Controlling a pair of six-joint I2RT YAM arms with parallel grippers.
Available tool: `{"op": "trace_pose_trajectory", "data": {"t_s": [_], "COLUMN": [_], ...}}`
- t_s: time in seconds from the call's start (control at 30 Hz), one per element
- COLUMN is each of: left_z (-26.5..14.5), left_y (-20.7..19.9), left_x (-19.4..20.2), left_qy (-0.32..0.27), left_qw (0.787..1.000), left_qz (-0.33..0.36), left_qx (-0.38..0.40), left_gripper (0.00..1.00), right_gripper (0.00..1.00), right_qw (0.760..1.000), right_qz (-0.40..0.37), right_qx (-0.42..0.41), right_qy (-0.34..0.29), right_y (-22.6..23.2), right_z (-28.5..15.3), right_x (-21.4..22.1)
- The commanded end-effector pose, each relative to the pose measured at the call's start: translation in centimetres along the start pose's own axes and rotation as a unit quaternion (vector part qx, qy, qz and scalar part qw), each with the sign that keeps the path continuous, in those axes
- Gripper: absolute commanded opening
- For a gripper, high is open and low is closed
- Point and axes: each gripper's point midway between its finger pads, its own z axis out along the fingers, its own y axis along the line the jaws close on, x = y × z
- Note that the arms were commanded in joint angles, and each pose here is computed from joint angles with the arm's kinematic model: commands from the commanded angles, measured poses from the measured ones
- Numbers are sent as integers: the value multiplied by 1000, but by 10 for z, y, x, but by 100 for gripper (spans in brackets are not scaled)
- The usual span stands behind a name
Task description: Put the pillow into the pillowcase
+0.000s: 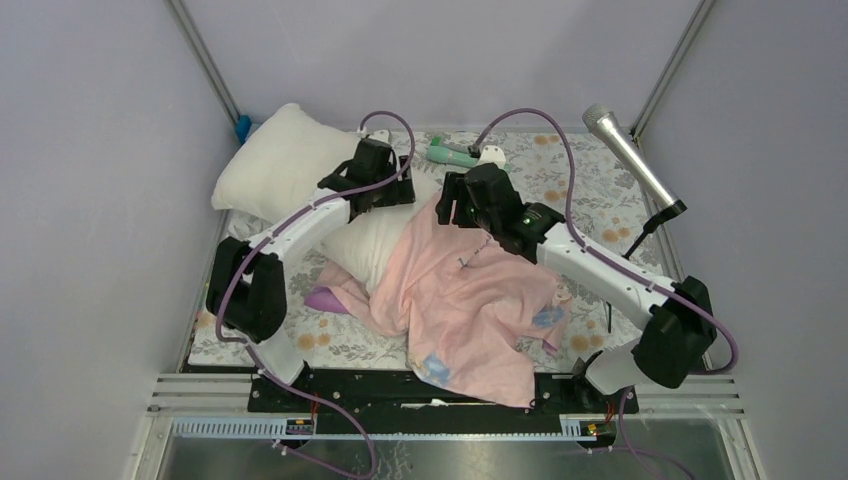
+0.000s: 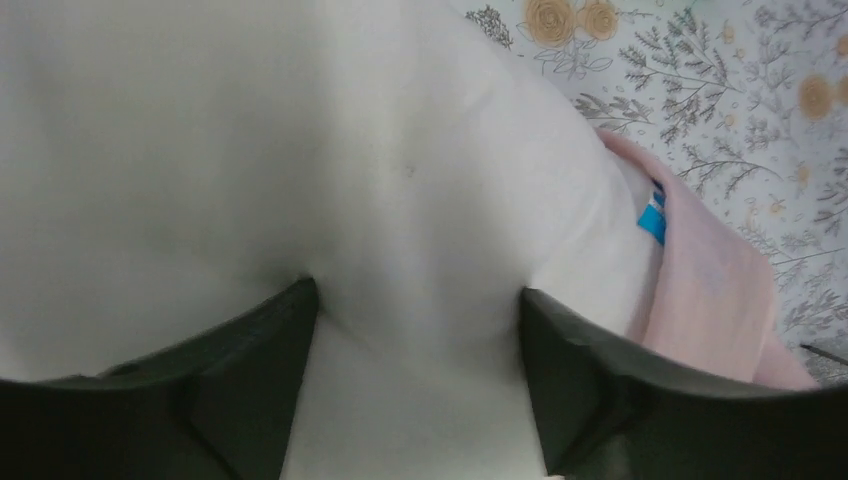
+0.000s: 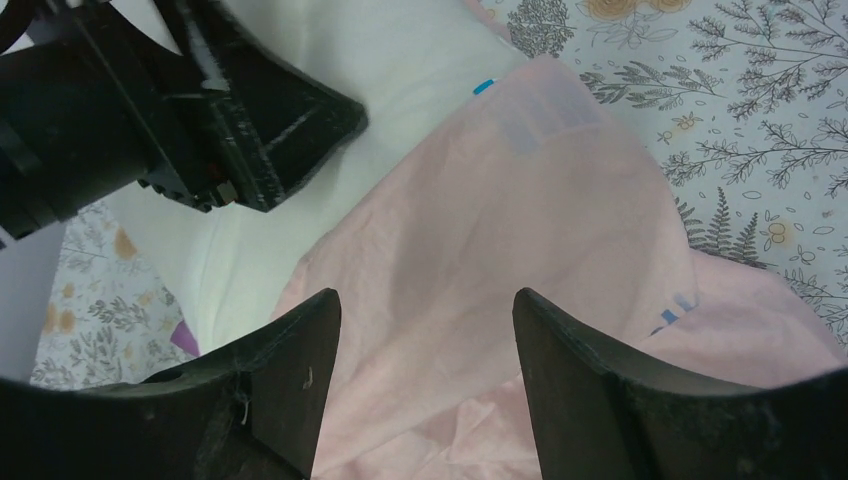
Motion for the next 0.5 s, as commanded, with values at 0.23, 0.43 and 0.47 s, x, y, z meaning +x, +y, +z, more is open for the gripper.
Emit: {"op": "trace_pose_trajectory", "data": {"t_s": [0.23,0.43,0.47], "left_z": [-1,-14,-16], "left_y": [29,43,45], "left_x": [157,188,191], "left_qy": [95,97,96], "left_qw": [983,981,981], "left_qz": [-152,-168,-169], "left_qx": [35,21,19], "left_gripper": [0,0,0], "right_gripper": [70,73,74], "right_qw": [998,997,996], "right_qz": [-42,-57,-62], "right_qx": [37,49,61], "right_qy": [8,12,17], "right_y": [-4,1,-2], "right_z": [41,57,60], "right_x": [-4,-12,-11]}}
